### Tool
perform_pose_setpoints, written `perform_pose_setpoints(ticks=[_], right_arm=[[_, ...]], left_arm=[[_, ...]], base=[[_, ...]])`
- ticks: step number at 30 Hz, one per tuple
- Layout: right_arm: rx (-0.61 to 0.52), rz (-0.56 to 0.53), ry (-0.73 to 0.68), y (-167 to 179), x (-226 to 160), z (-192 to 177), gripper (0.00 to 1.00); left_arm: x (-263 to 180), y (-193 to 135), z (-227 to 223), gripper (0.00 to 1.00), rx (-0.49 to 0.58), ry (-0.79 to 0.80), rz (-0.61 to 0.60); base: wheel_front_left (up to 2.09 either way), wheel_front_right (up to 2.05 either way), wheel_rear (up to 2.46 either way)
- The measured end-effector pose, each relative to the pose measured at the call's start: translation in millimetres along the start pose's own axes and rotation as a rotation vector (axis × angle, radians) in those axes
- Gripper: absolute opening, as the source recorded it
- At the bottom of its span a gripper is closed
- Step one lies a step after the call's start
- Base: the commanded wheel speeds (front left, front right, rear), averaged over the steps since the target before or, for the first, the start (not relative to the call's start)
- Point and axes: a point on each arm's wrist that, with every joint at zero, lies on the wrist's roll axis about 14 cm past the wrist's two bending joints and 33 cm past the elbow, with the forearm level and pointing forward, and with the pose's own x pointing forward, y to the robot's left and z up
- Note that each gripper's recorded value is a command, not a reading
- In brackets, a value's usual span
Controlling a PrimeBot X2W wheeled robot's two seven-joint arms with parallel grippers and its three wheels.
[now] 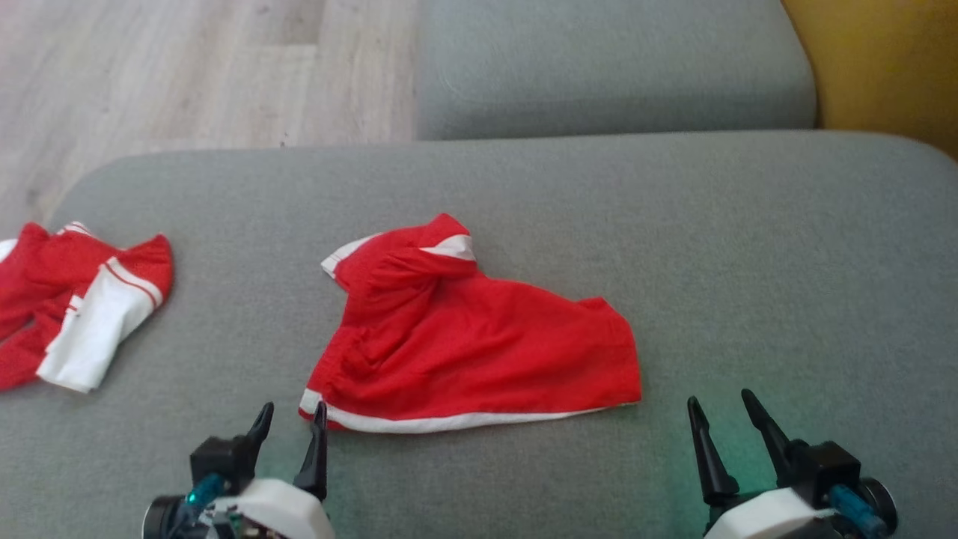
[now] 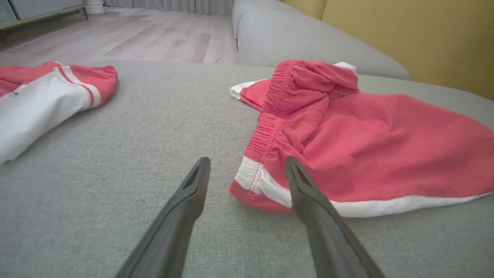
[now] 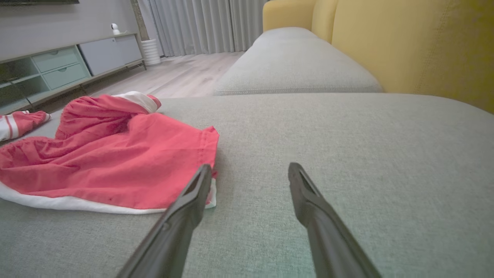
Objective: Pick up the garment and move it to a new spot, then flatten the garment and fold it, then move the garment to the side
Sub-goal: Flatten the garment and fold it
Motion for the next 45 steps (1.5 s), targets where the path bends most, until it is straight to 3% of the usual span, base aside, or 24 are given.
perform_pose_setpoints(ticks=[10,22,25,26,28,29,44,45], right_arm=[[-0.009,-0.042,0.037,-17,10,-9,1.0],[-0.009,-0.032,0.048,-14,15,-11,1.0],[-0.01,-0.028,0.047,-14,18,-11,1.0],[-0.016,-0.026,0.053,-14,19,-12,1.0],[-0.038,-0.014,0.081,-11,18,-19,1.0],[-0.053,-0.002,0.097,-8,17,-23,1.0],[-0.261,0.246,0.235,39,51,-58,1.0],[-0.268,0.256,0.246,40,52,-61,0.77]], left_arm=[[33,-5,-20,1.0,0.069,0.127,-0.077],[36,-4,-33,1.0,0.137,0.204,-0.138],[36,-7,-34,0.4,0.124,0.198,-0.149],[37,-7,-33,0.35,0.117,0.19,-0.148],[38,-7,-32,0.08,0.11,0.177,-0.148],[38,-7,-30,0.01,0.099,0.168,-0.147],[43,-9,-23,0.0,0.034,0.118,-0.128],[43,-8,-22,0.0,0.033,0.115,-0.127]], base=[[0.0,0.0,0.0],[0.0,0.0,0.0],[0.0,0.0,0.0],[0.0,0.0,0.0],[0.0,0.0,0.0],[0.0,0.0,0.0],[0.0,0.0,0.0],[0.0,0.0,0.0]])
